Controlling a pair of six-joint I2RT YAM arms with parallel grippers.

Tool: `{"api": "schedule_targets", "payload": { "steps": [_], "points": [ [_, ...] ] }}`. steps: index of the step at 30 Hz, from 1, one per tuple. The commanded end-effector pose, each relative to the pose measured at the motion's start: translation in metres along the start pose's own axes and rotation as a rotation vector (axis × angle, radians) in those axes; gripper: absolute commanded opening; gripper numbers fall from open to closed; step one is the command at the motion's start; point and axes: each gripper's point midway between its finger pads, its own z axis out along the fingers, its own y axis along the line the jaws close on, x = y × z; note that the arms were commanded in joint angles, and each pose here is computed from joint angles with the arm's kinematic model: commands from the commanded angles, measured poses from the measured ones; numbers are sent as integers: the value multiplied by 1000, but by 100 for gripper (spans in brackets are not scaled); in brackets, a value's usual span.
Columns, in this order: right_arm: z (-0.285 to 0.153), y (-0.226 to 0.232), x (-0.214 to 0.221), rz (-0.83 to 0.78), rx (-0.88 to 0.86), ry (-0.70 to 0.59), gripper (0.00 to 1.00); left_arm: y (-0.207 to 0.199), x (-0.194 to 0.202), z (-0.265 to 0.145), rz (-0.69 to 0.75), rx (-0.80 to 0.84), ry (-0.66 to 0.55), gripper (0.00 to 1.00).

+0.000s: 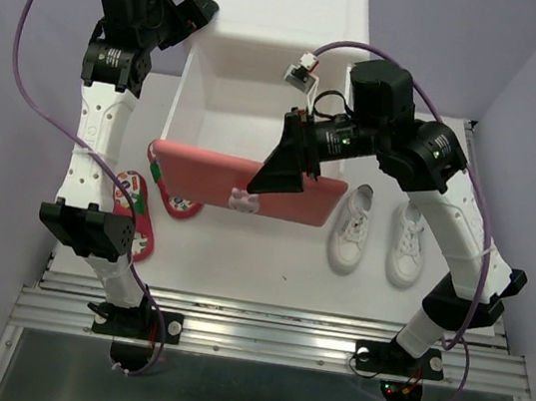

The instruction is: Place and organize the shoes in the shoe cabinet

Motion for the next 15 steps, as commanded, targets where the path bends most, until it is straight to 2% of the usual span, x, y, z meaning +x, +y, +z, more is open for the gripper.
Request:
{"api": "schedule_targets", "payload": {
  "steps": [1, 8, 12, 15],
  "points": [
    [-27, 67, 54, 206, -198, 200, 100, 125, 100, 4, 75, -406, 339, 97],
    [-30, 63, 40, 107, -134, 121, 100, 120, 94, 3, 86, -397, 314, 97],
    [-23, 37, 27, 81, 8, 39, 100, 117, 92, 4, 80, -388, 313, 97],
    [-29, 11, 5, 24, 171, -75, 100, 116, 92, 3, 80, -385, 313, 97]
  ]
}}
